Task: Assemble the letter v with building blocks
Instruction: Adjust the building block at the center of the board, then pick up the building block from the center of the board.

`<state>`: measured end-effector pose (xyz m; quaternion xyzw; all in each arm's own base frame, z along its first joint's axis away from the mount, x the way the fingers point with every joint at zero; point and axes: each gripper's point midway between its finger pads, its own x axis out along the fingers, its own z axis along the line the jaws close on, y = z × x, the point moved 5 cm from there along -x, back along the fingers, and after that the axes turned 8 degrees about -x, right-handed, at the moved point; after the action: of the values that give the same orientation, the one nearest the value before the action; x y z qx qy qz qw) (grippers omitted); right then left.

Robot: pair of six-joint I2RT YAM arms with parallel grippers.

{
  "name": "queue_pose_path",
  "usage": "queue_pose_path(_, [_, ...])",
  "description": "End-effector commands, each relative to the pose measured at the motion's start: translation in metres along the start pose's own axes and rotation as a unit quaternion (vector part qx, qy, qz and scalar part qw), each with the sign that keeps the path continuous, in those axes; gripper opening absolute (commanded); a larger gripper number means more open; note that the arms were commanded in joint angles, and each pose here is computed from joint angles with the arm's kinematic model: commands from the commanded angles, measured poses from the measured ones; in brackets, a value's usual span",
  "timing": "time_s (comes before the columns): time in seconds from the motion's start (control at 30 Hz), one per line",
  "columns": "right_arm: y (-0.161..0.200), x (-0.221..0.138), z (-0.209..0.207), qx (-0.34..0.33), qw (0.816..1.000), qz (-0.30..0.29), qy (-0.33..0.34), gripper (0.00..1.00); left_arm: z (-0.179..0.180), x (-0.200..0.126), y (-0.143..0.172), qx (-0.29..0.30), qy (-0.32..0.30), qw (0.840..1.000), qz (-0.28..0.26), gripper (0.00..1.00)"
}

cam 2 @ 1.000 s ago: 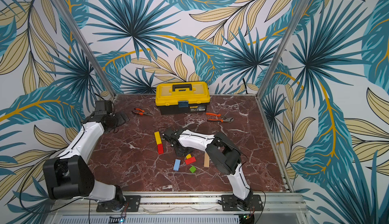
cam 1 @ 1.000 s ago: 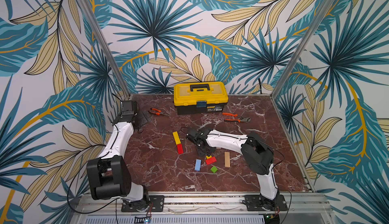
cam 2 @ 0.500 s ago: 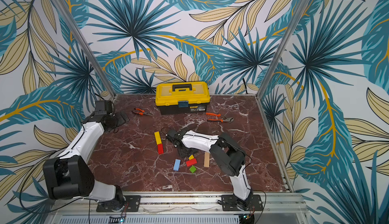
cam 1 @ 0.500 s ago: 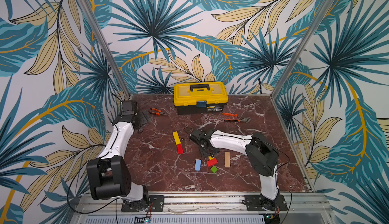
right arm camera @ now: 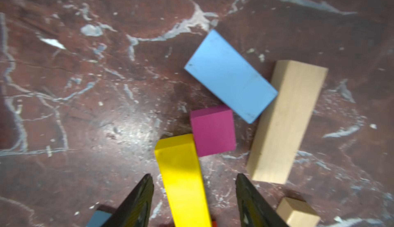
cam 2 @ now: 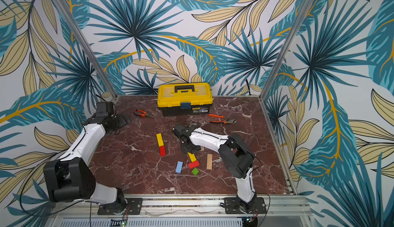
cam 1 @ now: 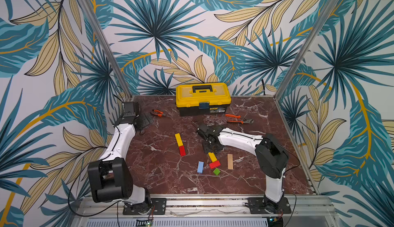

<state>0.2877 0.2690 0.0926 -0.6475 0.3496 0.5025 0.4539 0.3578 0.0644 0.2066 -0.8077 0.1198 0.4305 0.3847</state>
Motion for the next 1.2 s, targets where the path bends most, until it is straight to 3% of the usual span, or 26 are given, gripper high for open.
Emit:
queue_pose_path(0.0, [0.008,0.009,0.007,0.007,1.000,0.018,-0.020,0.64,0.004,0.002,-0.003,-0.001,0.000,1.000,-0.006,0.99])
queue_pose_path(0.4, [0.009,0.023,-0.013,0.046,0.998,0.036,-0.014,0.67,0.004,0.002,-0.004,0.000,0.000,1.000,-0.006,0.99])
queue_pose_path(1.17, [-0.016,0.037,0.002,0.025,0.999,0.031,-0.028,0.67,0.004,0.002,-0.005,0.000,-0.002,1.000,-0.008,0.99])
